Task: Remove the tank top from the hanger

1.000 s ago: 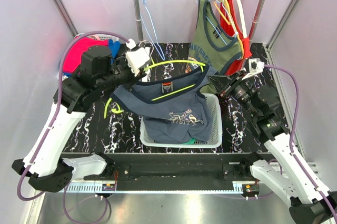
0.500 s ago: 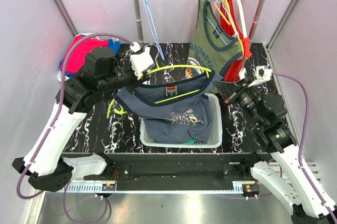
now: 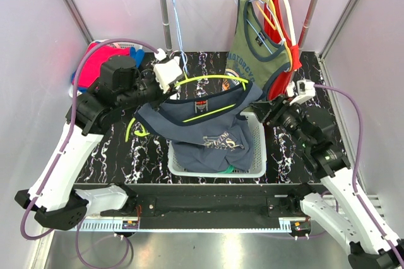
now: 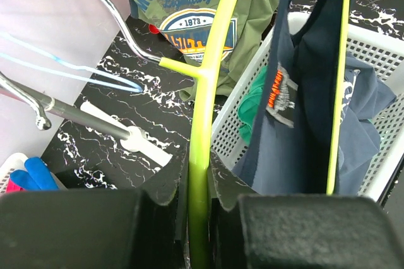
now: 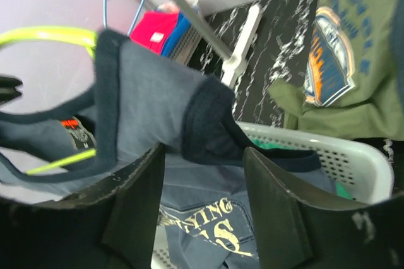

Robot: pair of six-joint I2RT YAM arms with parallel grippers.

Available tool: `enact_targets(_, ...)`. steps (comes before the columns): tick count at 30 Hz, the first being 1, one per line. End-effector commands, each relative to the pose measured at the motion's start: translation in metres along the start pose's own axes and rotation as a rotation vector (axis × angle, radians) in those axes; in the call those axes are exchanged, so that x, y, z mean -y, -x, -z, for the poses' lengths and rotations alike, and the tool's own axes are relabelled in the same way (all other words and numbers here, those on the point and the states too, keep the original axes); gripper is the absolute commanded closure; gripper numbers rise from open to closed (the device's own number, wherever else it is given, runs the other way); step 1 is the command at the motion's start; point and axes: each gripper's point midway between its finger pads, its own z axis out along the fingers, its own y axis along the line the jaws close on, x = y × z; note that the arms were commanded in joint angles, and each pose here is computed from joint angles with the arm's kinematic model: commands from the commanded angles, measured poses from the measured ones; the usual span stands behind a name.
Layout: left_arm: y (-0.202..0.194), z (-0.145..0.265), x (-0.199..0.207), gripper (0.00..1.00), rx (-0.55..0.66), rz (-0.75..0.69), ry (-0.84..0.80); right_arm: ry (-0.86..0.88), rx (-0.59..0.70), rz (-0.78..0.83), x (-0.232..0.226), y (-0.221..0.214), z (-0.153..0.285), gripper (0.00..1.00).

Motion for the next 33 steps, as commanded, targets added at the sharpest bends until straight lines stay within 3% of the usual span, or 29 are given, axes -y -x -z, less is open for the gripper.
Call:
enact_targets(1,0.035,0.015,-0.012,1.0,0.117,-0.028,0.061,0.16,0.022,0.041,-0.02,-0.003,-0.001,0.37)
enact_targets(5,0.036,0.014,-0.013,1.0,0.117,-0.024,0.061,0.231,0.037,0.086,-0.031,-0.002,0.0,0.41)
enact_targets(10,0.035,0.012,-0.012,1.0,0.115,-0.022,0.055,0.252,0.049,0.113,-0.036,0.003,-0.002,0.58)
enact_targets(16,0.035,0.01,-0.011,1.0,0.114,-0.018,0.046,0.295,0.054,0.12,-0.043,0.005,-0.007,0.6)
enact_targets(19,0.035,0.01,-0.01,1.0,0.114,-0.015,0.044,0.296,0.053,0.126,-0.042,0.004,-0.008,0.69)
enact_targets(25,0.033,0.009,-0.01,1.0,0.109,-0.013,0.04,0.264,0.049,0.143,-0.036,0.003,-0.007,0.98)
enact_targets(33,0.031,0.009,-0.009,1.0,0.106,-0.015,0.04,0.021,0.116,0.148,0.007,0.01,0.015,1.0)
